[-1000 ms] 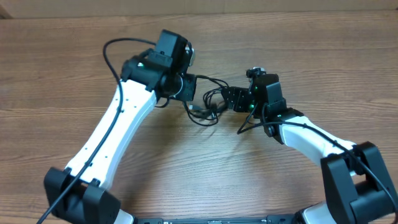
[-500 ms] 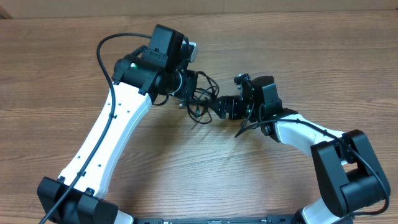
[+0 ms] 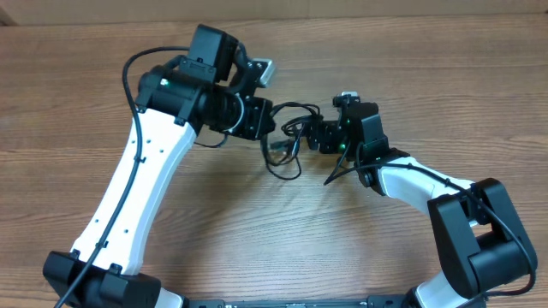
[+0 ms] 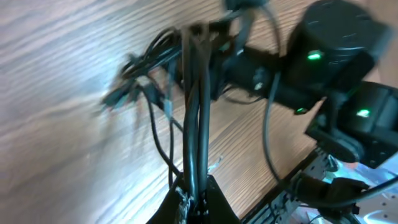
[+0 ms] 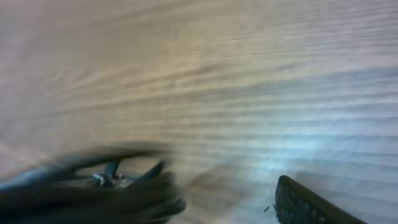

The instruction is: Untangle cables

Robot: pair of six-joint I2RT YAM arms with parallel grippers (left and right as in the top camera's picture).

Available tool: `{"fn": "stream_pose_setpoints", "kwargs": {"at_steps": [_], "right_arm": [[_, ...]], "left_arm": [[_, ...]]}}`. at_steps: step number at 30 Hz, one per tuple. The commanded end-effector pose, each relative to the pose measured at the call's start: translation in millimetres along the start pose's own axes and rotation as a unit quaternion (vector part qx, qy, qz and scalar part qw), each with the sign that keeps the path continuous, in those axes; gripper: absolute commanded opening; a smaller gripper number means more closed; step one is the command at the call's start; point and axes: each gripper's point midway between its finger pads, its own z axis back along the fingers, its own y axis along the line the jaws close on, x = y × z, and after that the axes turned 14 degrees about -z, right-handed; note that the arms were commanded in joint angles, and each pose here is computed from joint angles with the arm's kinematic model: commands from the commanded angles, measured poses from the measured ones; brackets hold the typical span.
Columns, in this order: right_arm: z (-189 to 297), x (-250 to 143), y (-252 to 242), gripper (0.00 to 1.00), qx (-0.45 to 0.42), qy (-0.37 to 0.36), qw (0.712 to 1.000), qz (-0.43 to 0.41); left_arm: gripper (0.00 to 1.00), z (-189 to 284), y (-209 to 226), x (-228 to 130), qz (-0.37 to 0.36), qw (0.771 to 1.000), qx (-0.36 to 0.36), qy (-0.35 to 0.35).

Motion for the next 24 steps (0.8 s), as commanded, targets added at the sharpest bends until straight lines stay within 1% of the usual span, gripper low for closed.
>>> {"fn": "stream_pose_setpoints", "kwargs": {"at_steps": [1,2,4,5,7,9,11,13,14,15,16,18,19,20,21,22,24], "right_arm": [[-1.2,11.5,8.5,0.48,0.016,-0.020,1.000,0.007],[-0.6,9.6,19.5,0.30,0.045,-0.012,0.999,0.010],[0.3,7.5,27.3,0.09,0.067,-0.003,0.998,0.006],[0.3,5.3,27.2,0.04,0.067,0.003,0.998,-0.007],[-0.5,-5.3,18.4,0.04,0.049,0.024,0.998,-0.019],[-0.2,-19.1,8.5,0.04,0.028,0.052,0.998,-0.035],[2.9,-42.6,-7.5,0.04,-0.008,0.098,0.994,-0.049],[6.4,-54.7,-15.5,0.04,-0.027,0.122,0.991,-0.055],[10.5,-60.4,-18.5,0.04,-0.036,0.135,0.988,-0.058],[13.1,-59.9,-15.9,0.12,-0.032,0.137,0.988,-0.058],[16.5,-57.2,-7.3,0.32,-0.014,0.138,0.989,-0.057],[22.0,-51.6,8.8,0.36,0.019,0.140,0.989,-0.046],[25.0,-46.8,15.3,0.41,0.031,0.135,0.990,-0.038],[27.5,-41.3,17.6,0.41,0.033,0.125,0.991,-0.035],[28.8,-37.7,17.3,0.40,0.030,0.118,0.992,-0.033],[28.9,-34.1,13.8,0.40,0.018,0.108,0.993,-0.031],[28.2,-30.5,7.7,0.40,0.001,0.097,0.995,-0.030]], "left_arm": [[0.04,13.2,12.4,2.1,0.019,0.999,0.044,-0.008],[0.04,13.2,12.5,2.6,0.018,0.999,0.044,-0.009],[0.04,13.2,12.6,2.6,0.018,0.999,0.044,-0.009],[0.04,13.3,13.6,2.8,0.018,0.999,0.047,-0.009],[0.04,14.3,21.7,2.5,0.017,0.997,0.071,-0.008],[0.04,17.0,37.6,0.3,0.019,0.993,0.117,-0.003],[0.04,20.4,59.3,1.0,0.033,0.984,0.177,-0.003],[0.04,20.2,63.8,4.1,0.041,0.981,0.188,-0.009],[0.04,17.4,60.8,7.5,0.039,0.984,0.176,-0.014],[0.04,14.6,55.8,9.4,0.038,0.986,0.159,-0.016],[0.04,11.0,43.8,12.4,0.016,0.992,0.123,-0.020],[0.04,7.2,21.4,18.1,-0.035,0.997,0.058,-0.029],[0.04,6.5,8.4,21.9,-0.053,0.998,0.021,-0.039],[0.05,7.1,-6.8,25.3,-0.070,0.996,-0.023,-0.050],[0.06,7.3,-9.2,25.1,-0.069,0.996,-0.031,-0.050],[0.04,7.0,-9.1,21.3,-0.046,0.998,-0.032,-0.042],[0.04,6.8,-12.1,15.8,-0.013,0.999,-0.041,-0.031]]}}
